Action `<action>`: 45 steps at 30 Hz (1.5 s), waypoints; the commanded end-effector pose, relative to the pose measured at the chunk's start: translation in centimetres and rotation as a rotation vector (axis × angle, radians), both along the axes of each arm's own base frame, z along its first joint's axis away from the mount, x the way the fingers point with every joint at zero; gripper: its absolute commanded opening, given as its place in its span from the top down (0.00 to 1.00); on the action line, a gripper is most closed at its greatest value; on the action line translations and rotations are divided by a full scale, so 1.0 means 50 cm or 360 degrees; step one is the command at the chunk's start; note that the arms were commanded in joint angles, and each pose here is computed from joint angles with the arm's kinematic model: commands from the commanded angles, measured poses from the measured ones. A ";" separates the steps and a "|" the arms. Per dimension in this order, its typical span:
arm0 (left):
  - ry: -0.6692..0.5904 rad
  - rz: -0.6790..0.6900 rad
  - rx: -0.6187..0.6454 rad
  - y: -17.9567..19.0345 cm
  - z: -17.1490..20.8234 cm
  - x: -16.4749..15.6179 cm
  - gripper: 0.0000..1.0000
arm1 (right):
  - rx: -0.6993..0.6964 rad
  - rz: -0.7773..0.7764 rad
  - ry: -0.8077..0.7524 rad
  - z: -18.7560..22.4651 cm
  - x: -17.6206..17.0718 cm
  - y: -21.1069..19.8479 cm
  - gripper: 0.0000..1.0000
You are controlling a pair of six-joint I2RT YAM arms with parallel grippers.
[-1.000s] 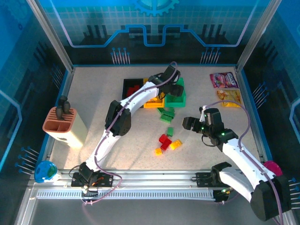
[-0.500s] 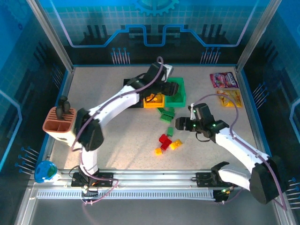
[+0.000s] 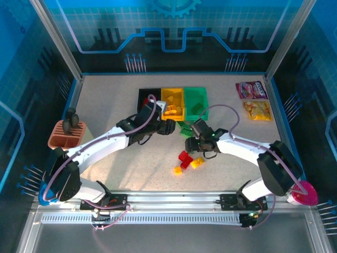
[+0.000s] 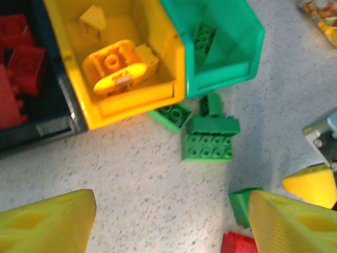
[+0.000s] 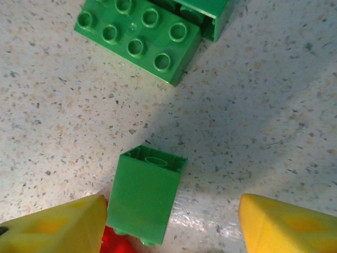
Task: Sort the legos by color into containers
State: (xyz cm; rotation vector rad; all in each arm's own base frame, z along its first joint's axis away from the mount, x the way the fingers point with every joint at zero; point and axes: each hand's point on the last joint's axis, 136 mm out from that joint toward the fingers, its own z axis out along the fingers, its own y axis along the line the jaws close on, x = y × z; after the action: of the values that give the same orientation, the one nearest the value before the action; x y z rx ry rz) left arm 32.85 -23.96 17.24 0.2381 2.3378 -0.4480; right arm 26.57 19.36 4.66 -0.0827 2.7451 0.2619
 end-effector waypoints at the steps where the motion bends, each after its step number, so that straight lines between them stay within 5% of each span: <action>1: -0.0077 0.0118 -0.0034 0.036 0.021 -0.007 0.24 | -0.0013 -0.0059 0.0008 -0.007 0.016 0.016 0.33; 11: -0.0019 0.0252 -0.0042 0.110 -0.039 -0.061 0.23 | -0.0098 -0.0033 0.0101 -0.037 0.017 0.049 0.45; 20: 0.0032 0.0292 -0.0063 0.128 -0.071 -0.084 0.24 | -0.0189 0.0000 0.0013 0.006 0.035 0.049 0.68; 33: 0.0281 0.0283 -0.0103 0.110 -0.203 -0.196 0.25 | -0.0132 -0.0028 -0.0303 0.221 0.263 -0.007 0.71; 45: 0.0260 0.0240 -0.0088 0.082 -0.215 -0.245 0.25 | -0.0159 -0.0101 -0.0121 0.126 0.442 -0.039 0.68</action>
State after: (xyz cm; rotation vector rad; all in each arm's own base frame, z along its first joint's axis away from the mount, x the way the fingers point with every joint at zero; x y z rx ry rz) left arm 20.36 -20.20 6.12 0.0444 2.5090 -0.4801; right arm 48.88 17.98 12.29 -0.0050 2.6062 0.1203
